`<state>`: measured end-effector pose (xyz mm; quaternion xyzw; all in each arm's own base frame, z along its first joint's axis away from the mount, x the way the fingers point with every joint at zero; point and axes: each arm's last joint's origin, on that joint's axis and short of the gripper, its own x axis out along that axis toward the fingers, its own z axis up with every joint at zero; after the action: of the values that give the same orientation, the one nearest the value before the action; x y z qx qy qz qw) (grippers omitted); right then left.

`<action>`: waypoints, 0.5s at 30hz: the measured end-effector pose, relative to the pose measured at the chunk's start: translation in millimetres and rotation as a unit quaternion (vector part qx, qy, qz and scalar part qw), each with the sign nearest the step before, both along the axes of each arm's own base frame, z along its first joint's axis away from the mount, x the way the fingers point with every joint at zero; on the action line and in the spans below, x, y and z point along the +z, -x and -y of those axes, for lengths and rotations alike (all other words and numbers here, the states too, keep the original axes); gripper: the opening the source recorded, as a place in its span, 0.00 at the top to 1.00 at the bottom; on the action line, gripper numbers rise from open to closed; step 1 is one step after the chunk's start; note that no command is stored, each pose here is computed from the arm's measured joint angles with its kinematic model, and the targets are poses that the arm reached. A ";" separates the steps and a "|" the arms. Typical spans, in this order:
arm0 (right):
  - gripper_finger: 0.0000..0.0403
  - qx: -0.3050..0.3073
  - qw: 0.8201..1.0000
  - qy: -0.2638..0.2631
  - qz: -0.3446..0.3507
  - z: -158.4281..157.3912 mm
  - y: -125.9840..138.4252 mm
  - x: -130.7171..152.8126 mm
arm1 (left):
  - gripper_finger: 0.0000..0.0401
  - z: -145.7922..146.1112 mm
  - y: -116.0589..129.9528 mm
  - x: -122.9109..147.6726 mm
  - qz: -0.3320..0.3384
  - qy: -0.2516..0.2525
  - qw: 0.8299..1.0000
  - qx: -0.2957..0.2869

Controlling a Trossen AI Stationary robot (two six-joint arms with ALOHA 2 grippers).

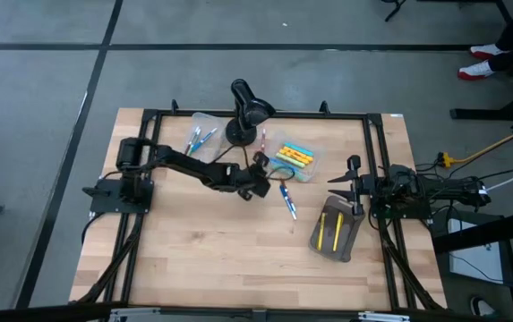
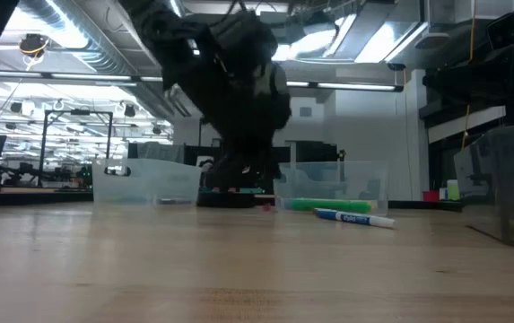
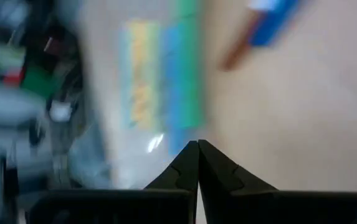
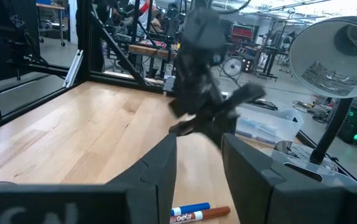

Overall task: Pick & Place Markers
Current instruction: Put the pink marker pen into the left transparent bin

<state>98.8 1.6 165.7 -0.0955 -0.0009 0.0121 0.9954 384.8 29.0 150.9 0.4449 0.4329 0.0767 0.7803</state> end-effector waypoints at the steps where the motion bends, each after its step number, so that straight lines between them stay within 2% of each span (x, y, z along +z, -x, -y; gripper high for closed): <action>1: 0.69 0.000 1.000 0.000 0.000 0.0 0.0 0.0 | 1.00 -1.3 1.0 5.7 0.025 0.009 0.999 0.032; 4: 0.69 0.000 1.000 0.000 0.000 0.0 0.0 0.0 | 1.00 -12.6 4.2 14.1 0.083 0.024 0.988 0.130; 7: 0.69 0.000 1.000 0.000 0.000 0.0 0.0 0.0 | 0.99 -28.2 6.6 14.2 0.111 0.042 0.976 0.183; 12: 0.69 0.000 1.000 0.000 0.000 0.0 0.0 0.0 | 1.00 -49.7 9.5 5.6 0.123 0.072 0.964 0.225; 15: 0.69 0.000 1.000 0.000 0.000 0.0 0.0 0.0 | 0.99 -56.0 5.6 9.0 0.147 0.088 0.963 0.209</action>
<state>98.8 1.7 165.8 -0.0955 -0.0010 0.0122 0.9954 379.2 85.0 159.9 0.2580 0.4017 0.2647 0.8378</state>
